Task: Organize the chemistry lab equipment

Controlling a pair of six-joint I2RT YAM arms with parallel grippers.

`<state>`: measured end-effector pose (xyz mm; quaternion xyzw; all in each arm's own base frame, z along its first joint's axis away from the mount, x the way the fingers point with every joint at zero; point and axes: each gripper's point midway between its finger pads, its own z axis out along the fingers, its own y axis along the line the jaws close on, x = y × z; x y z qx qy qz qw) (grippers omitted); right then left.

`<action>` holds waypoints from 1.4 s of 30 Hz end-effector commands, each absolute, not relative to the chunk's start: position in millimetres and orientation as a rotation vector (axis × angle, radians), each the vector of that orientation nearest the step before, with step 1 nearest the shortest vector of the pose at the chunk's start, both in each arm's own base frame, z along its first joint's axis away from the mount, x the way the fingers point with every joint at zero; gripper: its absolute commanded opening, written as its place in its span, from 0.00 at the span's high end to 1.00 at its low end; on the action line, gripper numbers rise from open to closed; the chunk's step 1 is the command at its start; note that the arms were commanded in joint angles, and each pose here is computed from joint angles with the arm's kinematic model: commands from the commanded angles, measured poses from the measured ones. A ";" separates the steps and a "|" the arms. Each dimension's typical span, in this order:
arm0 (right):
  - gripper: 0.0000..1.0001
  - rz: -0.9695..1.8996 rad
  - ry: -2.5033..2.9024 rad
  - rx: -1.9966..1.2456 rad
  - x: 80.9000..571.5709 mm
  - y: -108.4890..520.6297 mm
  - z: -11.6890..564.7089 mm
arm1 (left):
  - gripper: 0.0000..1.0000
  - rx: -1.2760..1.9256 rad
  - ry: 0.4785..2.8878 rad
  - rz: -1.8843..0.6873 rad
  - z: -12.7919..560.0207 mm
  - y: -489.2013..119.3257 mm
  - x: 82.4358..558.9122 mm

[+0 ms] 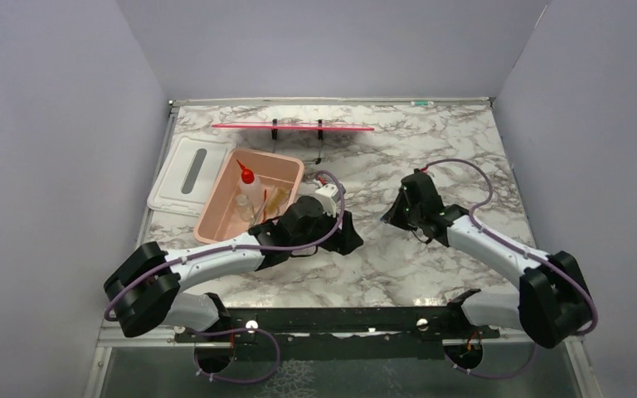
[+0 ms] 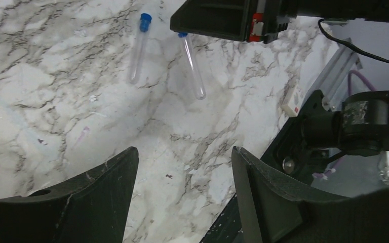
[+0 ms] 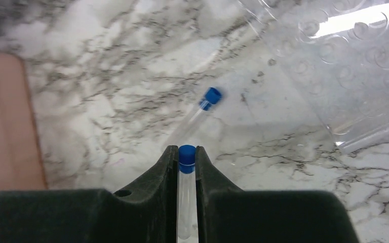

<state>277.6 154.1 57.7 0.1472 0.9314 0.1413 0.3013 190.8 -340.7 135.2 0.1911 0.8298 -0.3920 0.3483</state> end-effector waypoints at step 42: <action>0.56 1.033 2.258 -0.202 202.8 211.4 228.6 | 0.94 0.939 1.619 -1.176 214.9 -378.1 170.0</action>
